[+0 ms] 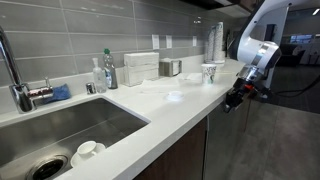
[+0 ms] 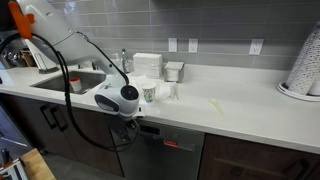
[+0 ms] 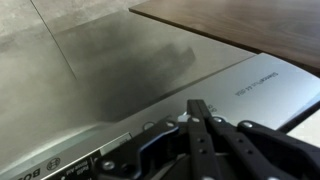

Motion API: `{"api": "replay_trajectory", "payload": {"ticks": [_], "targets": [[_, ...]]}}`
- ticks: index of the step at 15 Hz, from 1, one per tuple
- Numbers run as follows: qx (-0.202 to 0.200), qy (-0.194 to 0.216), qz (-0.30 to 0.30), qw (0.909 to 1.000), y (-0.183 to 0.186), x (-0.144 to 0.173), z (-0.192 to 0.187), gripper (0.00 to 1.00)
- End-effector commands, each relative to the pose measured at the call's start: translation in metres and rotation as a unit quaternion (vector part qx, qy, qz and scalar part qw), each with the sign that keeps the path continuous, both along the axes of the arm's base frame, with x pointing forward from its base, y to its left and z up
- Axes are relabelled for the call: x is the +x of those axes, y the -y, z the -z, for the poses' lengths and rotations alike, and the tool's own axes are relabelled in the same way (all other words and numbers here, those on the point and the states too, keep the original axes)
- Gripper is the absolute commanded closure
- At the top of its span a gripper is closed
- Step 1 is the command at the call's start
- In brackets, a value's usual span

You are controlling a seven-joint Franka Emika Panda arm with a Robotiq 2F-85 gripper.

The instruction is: Push the button on the dishwasher

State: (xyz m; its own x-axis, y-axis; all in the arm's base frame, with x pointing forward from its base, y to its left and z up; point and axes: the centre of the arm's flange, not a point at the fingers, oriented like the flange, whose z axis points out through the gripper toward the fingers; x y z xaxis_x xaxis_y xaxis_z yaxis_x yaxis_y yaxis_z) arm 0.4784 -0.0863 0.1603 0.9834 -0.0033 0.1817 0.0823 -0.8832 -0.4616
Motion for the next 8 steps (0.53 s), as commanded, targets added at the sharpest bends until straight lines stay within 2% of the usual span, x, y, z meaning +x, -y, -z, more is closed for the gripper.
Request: {"api": "replay_trajectory", "payload": {"ticks": [1,4,6,8], "targets": [[0.022,0.054,0.016,0.9982,-0.002,-0.001,0.005,1.00],[0.045,0.093,0.040,0.9938,0.003,-0.008,0.010,1.00],[0.051,0.088,0.031,0.9943,0.002,-0.014,0.014,1.00],[0.039,0.061,0.022,0.9972,0.005,-0.021,0.012,1.00]]}}
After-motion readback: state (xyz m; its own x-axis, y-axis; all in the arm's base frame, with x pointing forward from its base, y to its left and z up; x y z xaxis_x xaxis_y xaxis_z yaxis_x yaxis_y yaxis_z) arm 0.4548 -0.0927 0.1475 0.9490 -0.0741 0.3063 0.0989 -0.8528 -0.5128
